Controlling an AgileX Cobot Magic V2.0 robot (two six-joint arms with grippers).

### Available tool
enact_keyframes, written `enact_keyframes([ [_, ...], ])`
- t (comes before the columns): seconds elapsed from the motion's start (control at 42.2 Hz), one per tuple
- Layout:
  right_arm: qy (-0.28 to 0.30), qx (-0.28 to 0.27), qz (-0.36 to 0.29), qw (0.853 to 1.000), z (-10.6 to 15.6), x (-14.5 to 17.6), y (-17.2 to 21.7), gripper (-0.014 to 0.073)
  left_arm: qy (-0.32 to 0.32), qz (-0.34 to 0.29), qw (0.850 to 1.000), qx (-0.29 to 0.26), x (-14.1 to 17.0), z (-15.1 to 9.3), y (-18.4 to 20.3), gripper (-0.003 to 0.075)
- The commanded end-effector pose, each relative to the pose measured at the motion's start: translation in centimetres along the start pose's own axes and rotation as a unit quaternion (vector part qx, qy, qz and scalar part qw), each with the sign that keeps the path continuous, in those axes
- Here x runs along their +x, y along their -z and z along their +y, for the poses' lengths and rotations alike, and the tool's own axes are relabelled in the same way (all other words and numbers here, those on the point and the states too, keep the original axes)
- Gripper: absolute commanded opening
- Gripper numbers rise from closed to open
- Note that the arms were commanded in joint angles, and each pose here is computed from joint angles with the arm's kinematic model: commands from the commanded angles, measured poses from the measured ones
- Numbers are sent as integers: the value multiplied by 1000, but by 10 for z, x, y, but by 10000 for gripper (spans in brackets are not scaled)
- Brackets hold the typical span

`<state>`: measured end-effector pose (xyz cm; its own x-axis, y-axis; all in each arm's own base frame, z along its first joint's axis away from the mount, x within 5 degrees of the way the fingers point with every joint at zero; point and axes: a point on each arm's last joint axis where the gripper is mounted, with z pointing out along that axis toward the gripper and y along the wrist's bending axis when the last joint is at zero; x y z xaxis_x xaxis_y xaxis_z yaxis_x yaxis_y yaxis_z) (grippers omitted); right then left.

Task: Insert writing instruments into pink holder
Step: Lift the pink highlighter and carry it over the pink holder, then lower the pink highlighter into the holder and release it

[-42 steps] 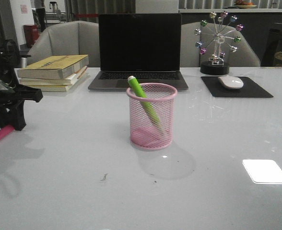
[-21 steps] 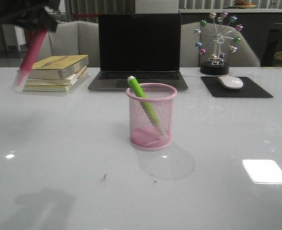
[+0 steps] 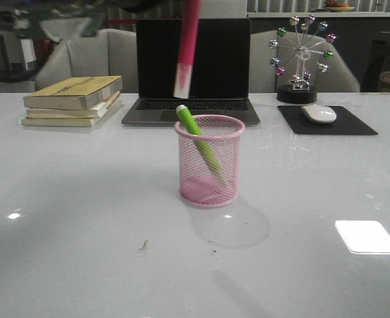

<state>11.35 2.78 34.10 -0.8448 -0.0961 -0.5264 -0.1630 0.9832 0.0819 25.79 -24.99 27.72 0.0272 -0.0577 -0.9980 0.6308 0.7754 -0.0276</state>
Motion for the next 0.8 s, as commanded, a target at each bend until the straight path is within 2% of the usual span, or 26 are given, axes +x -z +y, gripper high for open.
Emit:
enact_keyframes([
  [0.0,0,2,-34,999,0,-7,8,309,11,-76,997,0,-19,-7,-18,91],
  [0.166,0,2,-34,999,0,-7,8,309,7,-58,998,-3,7,-8,-44,91],
  [0.379,0,2,-34,999,0,-7,8,309,5,-41,999,-5,26,-8,-59,99],
  [0.45,0,2,-34,999,0,-7,8,309,5,-40,999,-5,27,-8,-59,144],
  [0.592,0,2,-34,999,0,-7,8,309,5,-40,999,-5,27,-8,-59,316],
  [0.663,0,2,-34,999,0,-7,8,309,5,-36,999,-5,26,-8,-59,356],
  [0.781,0,2,-34,999,0,-7,8,309,-3,-26,1000,-3,14,-7,-55,360],
])
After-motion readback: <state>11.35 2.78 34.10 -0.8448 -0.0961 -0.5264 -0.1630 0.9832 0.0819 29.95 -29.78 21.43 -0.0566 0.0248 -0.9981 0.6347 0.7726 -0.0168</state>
